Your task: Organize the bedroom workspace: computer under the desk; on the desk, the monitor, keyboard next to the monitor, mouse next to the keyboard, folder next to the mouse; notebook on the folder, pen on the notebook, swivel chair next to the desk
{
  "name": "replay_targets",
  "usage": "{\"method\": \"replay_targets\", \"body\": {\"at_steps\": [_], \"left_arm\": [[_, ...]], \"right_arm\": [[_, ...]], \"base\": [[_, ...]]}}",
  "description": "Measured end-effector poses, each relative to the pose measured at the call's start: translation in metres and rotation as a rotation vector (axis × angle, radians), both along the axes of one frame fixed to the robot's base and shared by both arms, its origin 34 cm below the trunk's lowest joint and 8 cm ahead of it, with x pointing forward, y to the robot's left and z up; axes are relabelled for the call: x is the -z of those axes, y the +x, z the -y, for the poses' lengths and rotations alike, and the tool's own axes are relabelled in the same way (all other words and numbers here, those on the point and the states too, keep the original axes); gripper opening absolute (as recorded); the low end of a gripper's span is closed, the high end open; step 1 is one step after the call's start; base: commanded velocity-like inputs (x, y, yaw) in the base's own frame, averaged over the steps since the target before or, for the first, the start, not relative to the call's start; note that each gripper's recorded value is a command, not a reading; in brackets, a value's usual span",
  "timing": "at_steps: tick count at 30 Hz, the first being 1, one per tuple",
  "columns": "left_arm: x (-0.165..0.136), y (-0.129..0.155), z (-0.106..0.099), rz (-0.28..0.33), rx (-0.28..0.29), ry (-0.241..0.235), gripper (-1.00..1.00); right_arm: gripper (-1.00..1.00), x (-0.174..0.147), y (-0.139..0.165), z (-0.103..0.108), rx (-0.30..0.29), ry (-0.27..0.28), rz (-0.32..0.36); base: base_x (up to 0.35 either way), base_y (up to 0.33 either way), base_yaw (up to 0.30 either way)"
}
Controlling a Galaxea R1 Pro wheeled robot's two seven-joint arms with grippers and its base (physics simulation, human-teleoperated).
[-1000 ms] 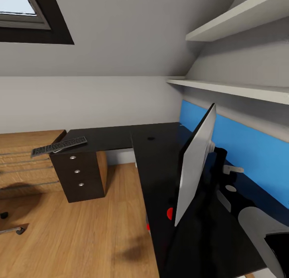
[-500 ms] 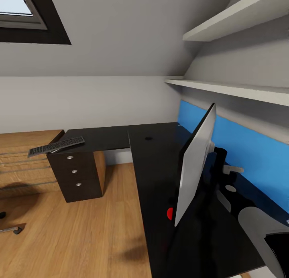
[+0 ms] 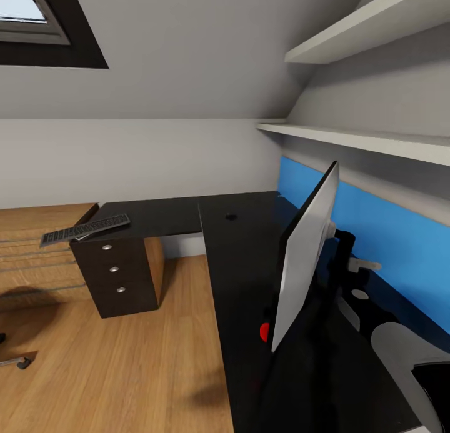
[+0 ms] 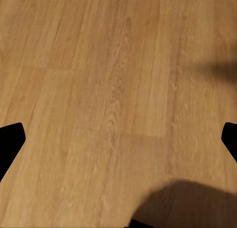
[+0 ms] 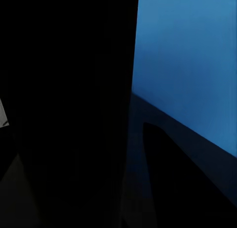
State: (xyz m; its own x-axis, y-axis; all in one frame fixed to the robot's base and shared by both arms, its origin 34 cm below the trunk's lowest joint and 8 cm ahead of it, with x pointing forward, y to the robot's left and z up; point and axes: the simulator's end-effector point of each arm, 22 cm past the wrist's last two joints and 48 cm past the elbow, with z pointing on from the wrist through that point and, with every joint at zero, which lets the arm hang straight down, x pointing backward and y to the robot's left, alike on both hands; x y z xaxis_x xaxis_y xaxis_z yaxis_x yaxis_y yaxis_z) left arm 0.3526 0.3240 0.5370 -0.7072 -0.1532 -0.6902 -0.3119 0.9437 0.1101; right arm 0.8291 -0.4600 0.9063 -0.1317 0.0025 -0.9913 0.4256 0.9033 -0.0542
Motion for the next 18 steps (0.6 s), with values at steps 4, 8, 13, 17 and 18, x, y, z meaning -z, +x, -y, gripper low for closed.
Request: {"method": "replay_targets", "body": {"at_steps": [4, 8, 13, 17, 18], "left_arm": [[0.0, 0.0, -0.0001, 0.0, 0.0, 0.0, 1.0], [0.0002, 0.0, 0.0, 0.0, 0.0, 0.0, 1.0], [0.0001, -0.0001, -0.0002, 0.0, -0.001, 0.0, 1.0], [0.0001, -0.0002, -0.0006, -0.001, -0.002, 0.001, 1.0], [0.0001, -0.0003, -0.0008, -0.001, -0.004, 0.001, 1.0]], "right_arm": [[-1.0, 0.0, 0.0001, -0.0002, 0.0, 0.0, 0.0], [-1.0, -0.0019, 0.0031, -0.0053, -0.016, -0.009, -0.005], [-1.0, -0.0013, 0.0026, -0.0046, -0.015, -0.008, -0.005], [-1.0, -0.0015, 0.0028, -0.0047, -0.015, -0.008, -0.005], [-1.0, -0.0015, 0.0027, -0.0047, -0.015, -0.008, -0.005]], "base": [[0.012, -0.007, 0.0], [0.003, -0.154, 0.0], [0.001, -0.087, 0.0], [0.0, -0.019, 0.0], [0.0, -0.008, 0.0]]}}
